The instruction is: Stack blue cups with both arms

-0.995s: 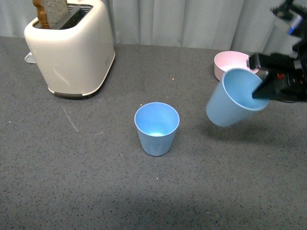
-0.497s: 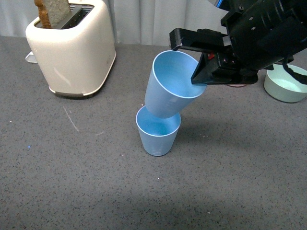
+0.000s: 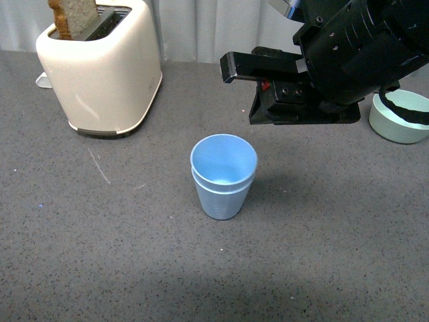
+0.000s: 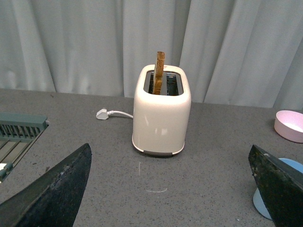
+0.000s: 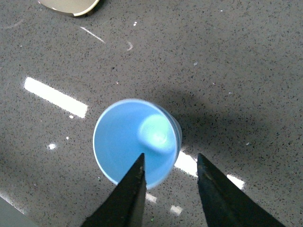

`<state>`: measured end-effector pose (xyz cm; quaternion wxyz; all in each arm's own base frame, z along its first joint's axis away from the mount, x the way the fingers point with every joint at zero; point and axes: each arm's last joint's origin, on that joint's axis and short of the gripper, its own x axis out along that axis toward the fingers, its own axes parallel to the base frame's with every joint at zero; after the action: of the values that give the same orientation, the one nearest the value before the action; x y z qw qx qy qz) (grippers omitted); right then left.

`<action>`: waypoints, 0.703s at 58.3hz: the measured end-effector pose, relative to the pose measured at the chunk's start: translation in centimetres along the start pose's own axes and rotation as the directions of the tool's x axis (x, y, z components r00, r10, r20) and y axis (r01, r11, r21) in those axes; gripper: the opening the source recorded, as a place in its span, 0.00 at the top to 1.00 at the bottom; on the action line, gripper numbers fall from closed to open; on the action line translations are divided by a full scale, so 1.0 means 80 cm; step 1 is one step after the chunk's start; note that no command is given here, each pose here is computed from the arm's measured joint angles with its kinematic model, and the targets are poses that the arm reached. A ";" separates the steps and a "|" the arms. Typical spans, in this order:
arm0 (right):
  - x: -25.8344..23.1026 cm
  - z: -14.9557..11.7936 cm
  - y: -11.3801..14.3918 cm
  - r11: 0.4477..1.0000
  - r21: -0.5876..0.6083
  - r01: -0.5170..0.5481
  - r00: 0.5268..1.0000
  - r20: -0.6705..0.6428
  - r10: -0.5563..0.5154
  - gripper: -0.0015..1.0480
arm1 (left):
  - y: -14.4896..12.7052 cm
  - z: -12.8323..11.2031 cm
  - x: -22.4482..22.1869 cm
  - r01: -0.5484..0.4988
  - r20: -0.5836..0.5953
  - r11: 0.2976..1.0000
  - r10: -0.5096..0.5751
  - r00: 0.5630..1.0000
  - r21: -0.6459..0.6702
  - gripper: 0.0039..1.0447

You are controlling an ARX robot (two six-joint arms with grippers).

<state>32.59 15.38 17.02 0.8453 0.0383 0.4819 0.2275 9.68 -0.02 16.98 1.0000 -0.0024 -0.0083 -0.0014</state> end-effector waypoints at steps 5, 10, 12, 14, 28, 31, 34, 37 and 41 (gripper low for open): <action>-0.002 0.005 0.000 1.000 0.000 0.007 0.999 0.038 -0.007 0.48 | 0.000 0.000 0.000 0.000 0.000 1.000 0.000 1.000 0.000 0.06; -0.009 0.013 0.000 0.998 -0.028 0.061 0.991 0.123 -0.057 0.31 | 0.000 0.000 0.000 0.000 0.000 1.000 0.000 1.000 0.000 0.06; -0.013 0.016 0.000 0.997 -0.037 0.074 0.987 0.144 -0.068 0.25 | 0.000 0.000 0.000 0.000 0.000 1.000 0.000 1.000 0.000 0.06; -0.016 0.017 0.000 0.996 -0.041 0.075 0.986 0.154 -0.068 0.18 | 0.000 0.000 0.000 0.000 0.000 1.000 0.000 1.000 0.000 0.06; -0.013 0.015 -0.002 0.989 -0.065 0.129 0.972 0.207 -0.113 0.11 | 0.000 0.000 0.000 0.000 0.000 1.000 0.000 1.000 0.000 0.06; -0.008 0.006 -0.010 0.954 -0.053 0.294 0.879 0.408 -0.248 0.19 | 0.000 0.000 0.000 -0.001 0.000 1.000 0.001 1.000 0.000 0.06; -0.009 -0.013 -0.020 0.917 0.003 0.398 0.757 0.564 -0.330 0.28 | 0.000 0.000 0.000 0.001 0.000 1.000 -0.001 1.000 0.000 0.06; -0.021 -0.034 -0.034 0.894 0.077 0.442 0.639 0.672 -0.374 0.36 | 0.000 0.000 0.000 -0.003 0.000 1.000 0.003 1.000 0.000 0.06; -0.046 -0.050 -0.047 0.893 0.126 0.431 0.533 0.763 -0.365 0.46 | 0.000 0.000 0.000 -0.003 0.000 1.000 0.003 1.000 0.000 0.06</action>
<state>28.96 9.89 16.74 0.9980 -0.0120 0.0610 0.0089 9.68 -0.01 16.98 1.0000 -0.0024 -0.0081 0.0004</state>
